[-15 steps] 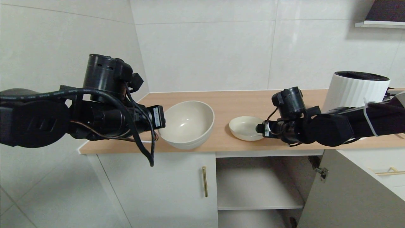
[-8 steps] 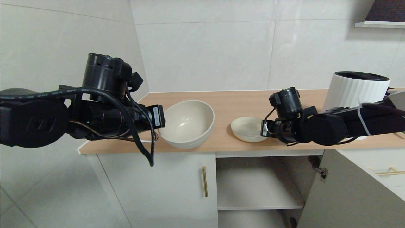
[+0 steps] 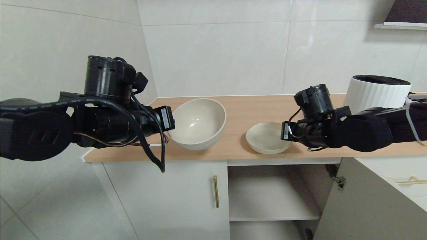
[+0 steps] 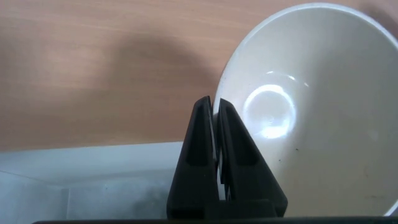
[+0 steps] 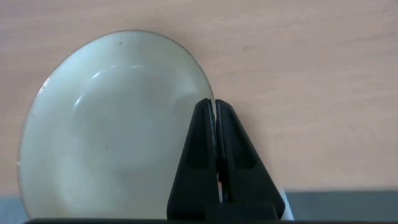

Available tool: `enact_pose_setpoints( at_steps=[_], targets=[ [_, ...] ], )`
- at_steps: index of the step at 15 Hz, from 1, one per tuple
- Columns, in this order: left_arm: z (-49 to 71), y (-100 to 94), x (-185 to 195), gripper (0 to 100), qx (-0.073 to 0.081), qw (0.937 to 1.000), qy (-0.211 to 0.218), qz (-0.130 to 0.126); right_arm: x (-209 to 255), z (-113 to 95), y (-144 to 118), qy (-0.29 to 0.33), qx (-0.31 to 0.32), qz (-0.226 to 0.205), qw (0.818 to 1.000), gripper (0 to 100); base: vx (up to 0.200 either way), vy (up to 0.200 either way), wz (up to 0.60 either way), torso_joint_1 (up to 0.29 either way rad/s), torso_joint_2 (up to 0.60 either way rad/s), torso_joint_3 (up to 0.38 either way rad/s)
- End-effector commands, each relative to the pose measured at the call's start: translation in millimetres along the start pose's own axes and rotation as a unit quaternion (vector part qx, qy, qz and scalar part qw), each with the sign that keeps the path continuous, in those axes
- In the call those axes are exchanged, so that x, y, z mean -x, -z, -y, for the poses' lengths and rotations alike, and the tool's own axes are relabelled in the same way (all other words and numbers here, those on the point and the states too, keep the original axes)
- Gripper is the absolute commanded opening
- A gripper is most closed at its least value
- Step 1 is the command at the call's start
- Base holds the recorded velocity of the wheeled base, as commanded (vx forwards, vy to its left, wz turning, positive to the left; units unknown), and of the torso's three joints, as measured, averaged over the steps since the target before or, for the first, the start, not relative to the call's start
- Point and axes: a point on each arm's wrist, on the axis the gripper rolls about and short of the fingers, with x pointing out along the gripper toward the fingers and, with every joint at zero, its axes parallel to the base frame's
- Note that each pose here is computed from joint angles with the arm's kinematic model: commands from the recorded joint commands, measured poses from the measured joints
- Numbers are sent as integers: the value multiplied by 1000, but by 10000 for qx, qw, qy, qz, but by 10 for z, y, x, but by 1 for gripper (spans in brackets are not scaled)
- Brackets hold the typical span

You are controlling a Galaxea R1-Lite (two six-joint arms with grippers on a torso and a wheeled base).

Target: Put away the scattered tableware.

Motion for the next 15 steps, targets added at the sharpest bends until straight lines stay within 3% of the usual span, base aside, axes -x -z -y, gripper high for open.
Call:
enact_pose_setpoints(
  at_steps=[1,2,3,6,8,11,12,15],
  targets=[
    [-38,205,254,0,21,9990,244,363,416,152,-8,-247,-38,26,9997,0,0,0,0,0,0,0],
    [-45,209,287,0,-66,9980,330,541,544,207,14,-400,-34,-24,9992,0,0,0,0,0,0,0],
    [-65,256,299,0,-162,9982,321,480,682,259,25,-625,-47,-65,9980,0,0,0,0,0,0,0],
    [-182,521,386,0,-262,9989,397,23,972,406,165,-1166,44,-505,9919,0,0,0,0,0,0,0],
    [-196,575,457,0,-407,9972,621,-84,960,408,243,-1148,87,-774,9903,0,0,0,0,0,0,0],
    [-200,598,506,0,-343,9950,910,-209,996,473,374,-1079,135,-921,9898,0,0,0,0,0,0,0],
    [-198,633,536,0,-190,9898,1339,-449,1052,518,421,-1069,165,-946,9896,0,0,0,0,0,0,0],
    [-204,649,530,0,-191,9899,1322,-467,1078,523,408,-1088,162,-904,9898,0,0,0,0,0,0,0]
  ],
)
